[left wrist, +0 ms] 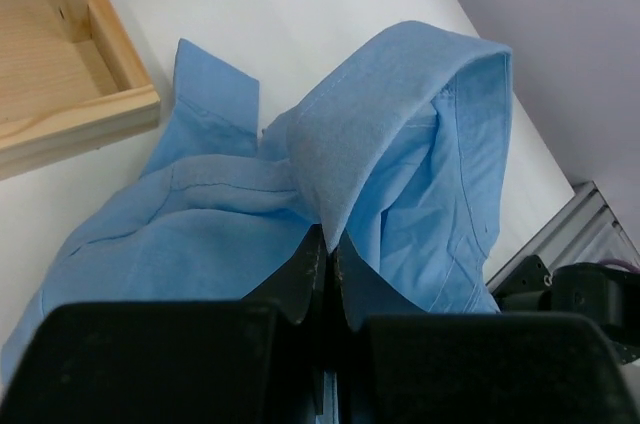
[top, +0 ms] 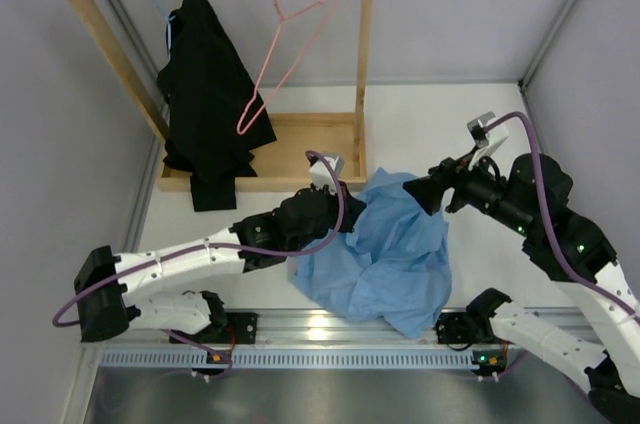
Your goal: Place the shirt on the hanger
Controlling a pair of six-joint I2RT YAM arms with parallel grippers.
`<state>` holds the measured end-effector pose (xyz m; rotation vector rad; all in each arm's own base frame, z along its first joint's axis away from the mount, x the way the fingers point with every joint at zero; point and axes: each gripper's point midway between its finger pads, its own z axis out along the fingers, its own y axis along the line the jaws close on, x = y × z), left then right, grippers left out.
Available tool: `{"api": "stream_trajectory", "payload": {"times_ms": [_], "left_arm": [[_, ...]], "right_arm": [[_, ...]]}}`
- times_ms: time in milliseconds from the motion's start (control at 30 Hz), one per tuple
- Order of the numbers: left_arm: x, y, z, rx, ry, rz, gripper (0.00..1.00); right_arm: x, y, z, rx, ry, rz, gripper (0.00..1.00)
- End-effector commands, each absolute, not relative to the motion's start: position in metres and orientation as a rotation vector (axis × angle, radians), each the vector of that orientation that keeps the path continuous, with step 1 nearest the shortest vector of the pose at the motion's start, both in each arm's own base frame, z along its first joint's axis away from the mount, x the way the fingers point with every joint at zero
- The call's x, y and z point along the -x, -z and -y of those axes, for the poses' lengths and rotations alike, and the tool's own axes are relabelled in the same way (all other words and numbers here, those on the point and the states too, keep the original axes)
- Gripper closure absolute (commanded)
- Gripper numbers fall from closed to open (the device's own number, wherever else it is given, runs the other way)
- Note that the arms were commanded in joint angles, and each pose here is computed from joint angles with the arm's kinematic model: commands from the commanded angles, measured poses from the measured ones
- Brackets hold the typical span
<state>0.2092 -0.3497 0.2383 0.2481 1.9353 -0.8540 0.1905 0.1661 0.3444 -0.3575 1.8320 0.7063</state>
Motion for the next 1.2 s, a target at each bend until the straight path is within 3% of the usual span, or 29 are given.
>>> {"api": "stream_trajectory", "payload": {"times_ms": [0, 133, 600, 967, 1167], "left_arm": [[-0.198, -0.249, 0.349, -0.224, 0.975, -1.879, 1.00], [-0.197, -0.240, 0.336, -0.213, 0.950, -1.880, 1.00], [-0.199, -0.183, 0.302, -0.072, 0.883, -1.898, 1.00], [-0.195, -0.154, 0.297, -0.040, 0.905, -1.922, 1.00], [-0.186, -0.139, 0.312, -0.116, 0.953, -1.952, 1.00]], "right_arm": [[-0.186, -0.386, -0.202, 0.473, -0.899, -1.732, 0.30], [-0.203, -0.405, -0.220, 0.441, -0.947, -1.741, 0.35], [-0.237, -0.445, -0.330, 0.299, -0.882, -1.707, 0.32], [-0.286, -0.462, -0.411, 0.306, -0.753, -1.675, 0.23], [-0.310, -0.480, -0.422, 0.230, -0.702, -1.632, 0.18]]}}
